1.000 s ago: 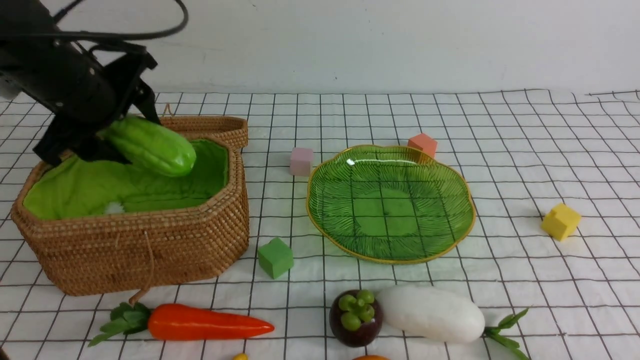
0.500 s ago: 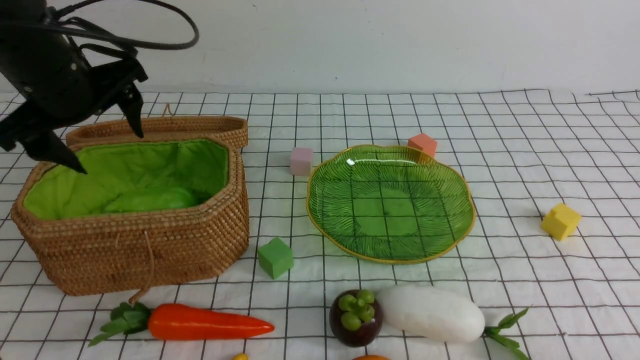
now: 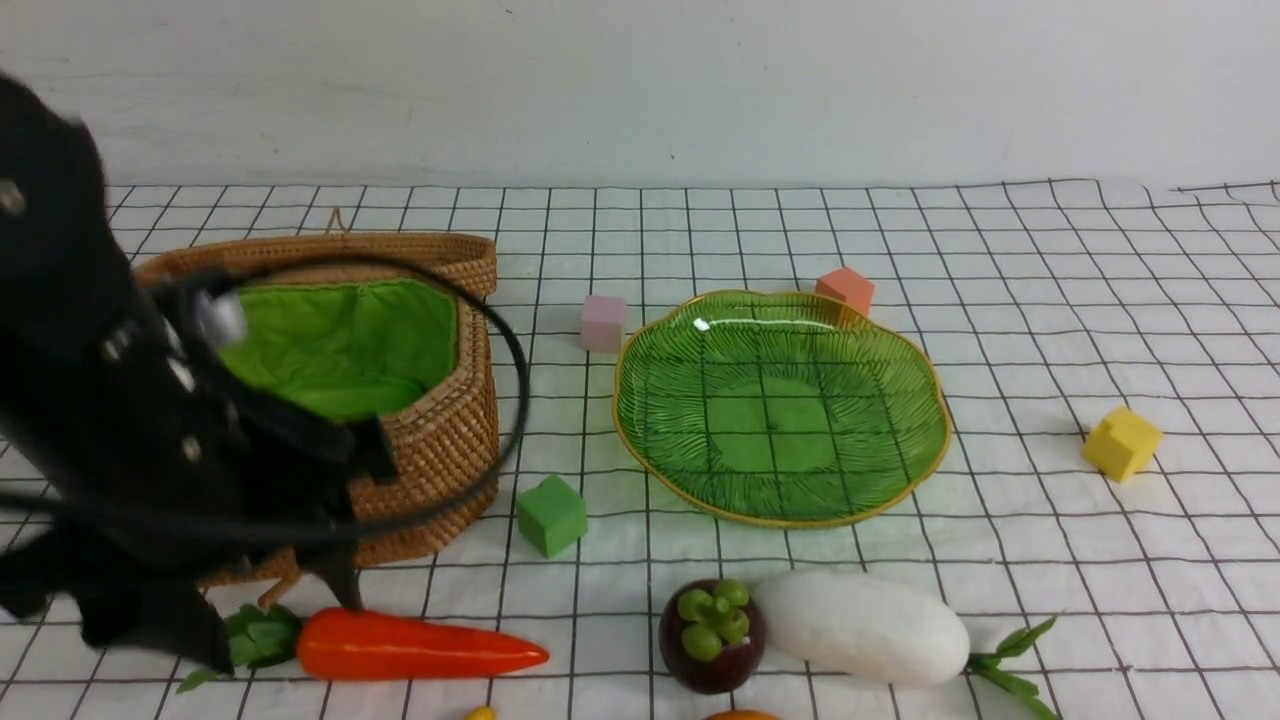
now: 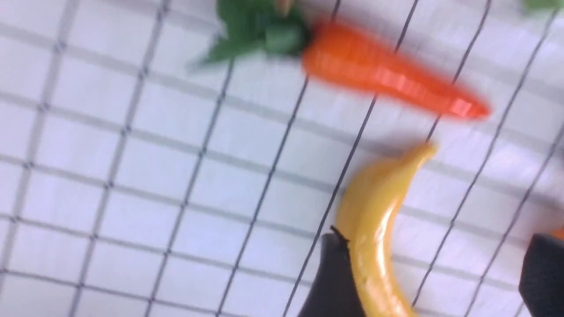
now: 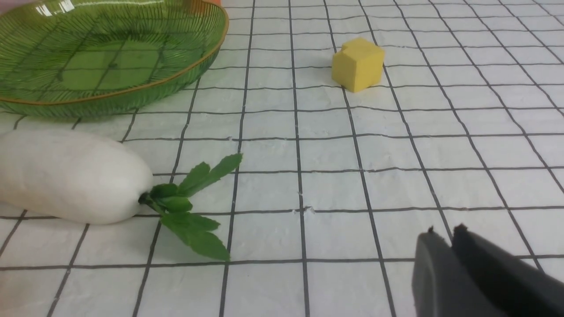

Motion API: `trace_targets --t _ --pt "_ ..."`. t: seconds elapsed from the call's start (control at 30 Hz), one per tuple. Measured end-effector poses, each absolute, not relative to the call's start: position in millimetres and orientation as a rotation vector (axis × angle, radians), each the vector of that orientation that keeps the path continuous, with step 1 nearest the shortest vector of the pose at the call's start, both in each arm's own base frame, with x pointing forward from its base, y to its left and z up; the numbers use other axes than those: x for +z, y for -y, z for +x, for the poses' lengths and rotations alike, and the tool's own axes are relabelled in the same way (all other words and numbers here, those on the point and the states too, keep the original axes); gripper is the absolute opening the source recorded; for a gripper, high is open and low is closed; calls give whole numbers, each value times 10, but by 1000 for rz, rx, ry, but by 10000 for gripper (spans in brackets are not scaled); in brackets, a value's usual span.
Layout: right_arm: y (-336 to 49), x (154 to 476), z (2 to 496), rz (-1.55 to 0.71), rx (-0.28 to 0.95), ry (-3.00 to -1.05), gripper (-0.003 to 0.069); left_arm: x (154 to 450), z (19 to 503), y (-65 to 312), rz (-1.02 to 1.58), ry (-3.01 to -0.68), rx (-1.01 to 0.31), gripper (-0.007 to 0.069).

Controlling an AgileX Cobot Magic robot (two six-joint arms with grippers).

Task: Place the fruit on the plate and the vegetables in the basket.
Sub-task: Use the left arm to grab a banana and put it into the right plate

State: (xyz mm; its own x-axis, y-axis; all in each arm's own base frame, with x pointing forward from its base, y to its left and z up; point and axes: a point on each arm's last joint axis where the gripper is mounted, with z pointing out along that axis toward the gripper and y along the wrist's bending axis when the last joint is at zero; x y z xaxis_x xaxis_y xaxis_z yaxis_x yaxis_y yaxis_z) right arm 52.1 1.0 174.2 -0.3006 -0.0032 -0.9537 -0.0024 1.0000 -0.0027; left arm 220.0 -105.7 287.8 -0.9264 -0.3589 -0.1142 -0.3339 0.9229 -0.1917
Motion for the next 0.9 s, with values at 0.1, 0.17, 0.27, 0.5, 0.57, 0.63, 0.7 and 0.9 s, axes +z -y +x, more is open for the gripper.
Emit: trace_targets --t 0.1,0.17,0.27,0.5,0.57,0.63,0.7,0.9 --pt "-10 1742 521 -4 -1 -1876 82 2519 2046 1278 -486 -2990 -251 521" --pt "-10 1742 521 -4 -1 -1876 86 2305 1999 1412 -477 -3008 -246 521" --pt "-10 1742 521 -4 -1 -1876 90 2006 2058 1555 -494 -3035 -212 521" --pt "-10 1742 521 -4 -1 -1876 100 1555 2201 1652 -472 -3099 -107 489" --pt "-10 1742 521 -4 -1 -1876 102 1549 2201 1655 -458 -3104 -109 470" --pt "-10 1742 521 -4 -1 -1876 105 1569 2198 1657 -428 -3103 -121 386" --pt "-10 1742 521 -4 -1 -1876 108 1623 2188 1651 -411 -3092 -140 304" --pt "-10 1742 521 -4 -1 -1876 112 2095 2229 1674 -321 -3004 -247 309"
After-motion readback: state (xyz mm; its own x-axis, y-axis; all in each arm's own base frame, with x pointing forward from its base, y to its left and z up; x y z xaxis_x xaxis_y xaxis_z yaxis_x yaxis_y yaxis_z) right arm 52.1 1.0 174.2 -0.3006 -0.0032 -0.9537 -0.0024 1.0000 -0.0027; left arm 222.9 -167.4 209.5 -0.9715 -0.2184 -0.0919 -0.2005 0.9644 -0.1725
